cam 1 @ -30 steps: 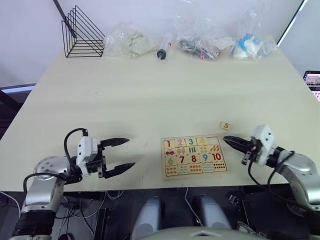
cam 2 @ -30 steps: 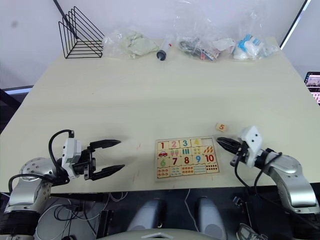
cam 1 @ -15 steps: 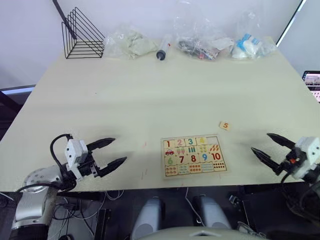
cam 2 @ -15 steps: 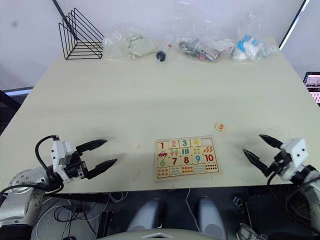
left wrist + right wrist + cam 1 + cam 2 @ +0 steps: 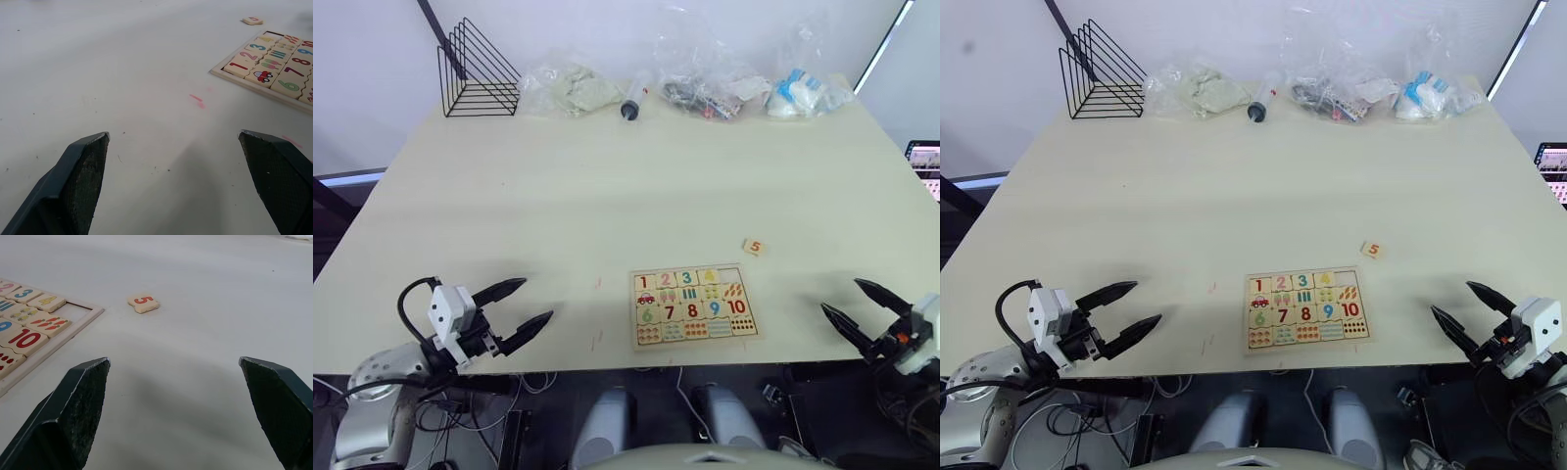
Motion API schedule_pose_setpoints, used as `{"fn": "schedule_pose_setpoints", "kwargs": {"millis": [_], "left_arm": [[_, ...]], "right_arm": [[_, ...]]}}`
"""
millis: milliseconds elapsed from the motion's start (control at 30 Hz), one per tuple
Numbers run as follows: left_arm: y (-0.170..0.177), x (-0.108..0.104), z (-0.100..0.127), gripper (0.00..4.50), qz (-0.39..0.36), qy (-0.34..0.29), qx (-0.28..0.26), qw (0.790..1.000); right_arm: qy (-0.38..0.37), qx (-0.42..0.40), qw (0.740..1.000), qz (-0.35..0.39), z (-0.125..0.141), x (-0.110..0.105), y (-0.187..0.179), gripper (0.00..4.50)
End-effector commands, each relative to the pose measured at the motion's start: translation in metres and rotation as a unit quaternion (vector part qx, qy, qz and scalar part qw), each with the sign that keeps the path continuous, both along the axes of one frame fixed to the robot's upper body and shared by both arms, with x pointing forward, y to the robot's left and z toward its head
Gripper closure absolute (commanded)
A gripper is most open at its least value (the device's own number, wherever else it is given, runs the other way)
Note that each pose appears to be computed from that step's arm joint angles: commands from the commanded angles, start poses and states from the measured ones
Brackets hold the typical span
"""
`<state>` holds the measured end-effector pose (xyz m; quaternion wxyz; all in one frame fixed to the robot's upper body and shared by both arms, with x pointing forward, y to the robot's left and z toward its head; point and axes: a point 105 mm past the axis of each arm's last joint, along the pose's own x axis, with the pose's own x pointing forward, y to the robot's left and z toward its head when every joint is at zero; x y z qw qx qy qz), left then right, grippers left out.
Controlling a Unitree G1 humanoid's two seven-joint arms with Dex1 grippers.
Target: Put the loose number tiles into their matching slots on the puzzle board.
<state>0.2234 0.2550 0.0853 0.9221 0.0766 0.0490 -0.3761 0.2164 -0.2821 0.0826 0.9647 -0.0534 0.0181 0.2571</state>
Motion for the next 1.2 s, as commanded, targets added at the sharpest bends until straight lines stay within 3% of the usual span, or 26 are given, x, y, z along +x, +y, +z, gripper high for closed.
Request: {"fn": "schedule_pose_setpoints", "kwargs": {"millis": [33, 1200], "left_arm": [[-0.002, 0.002, 0.01, 0.0, -0.01, -0.022, 0.008, 1.0], [-0.011, 0.001, 0.014, 0.0, -0.023, -0.025, 0.011, 0.999]], "right_arm": [[-0.023, -0.007, 1.0, -0.005, 0.009, 0.001, 0.0, 0.07], [-0.02, -0.019, 0.999, 0.019, 0.008, 0.009, 0.01, 0.07]]}}
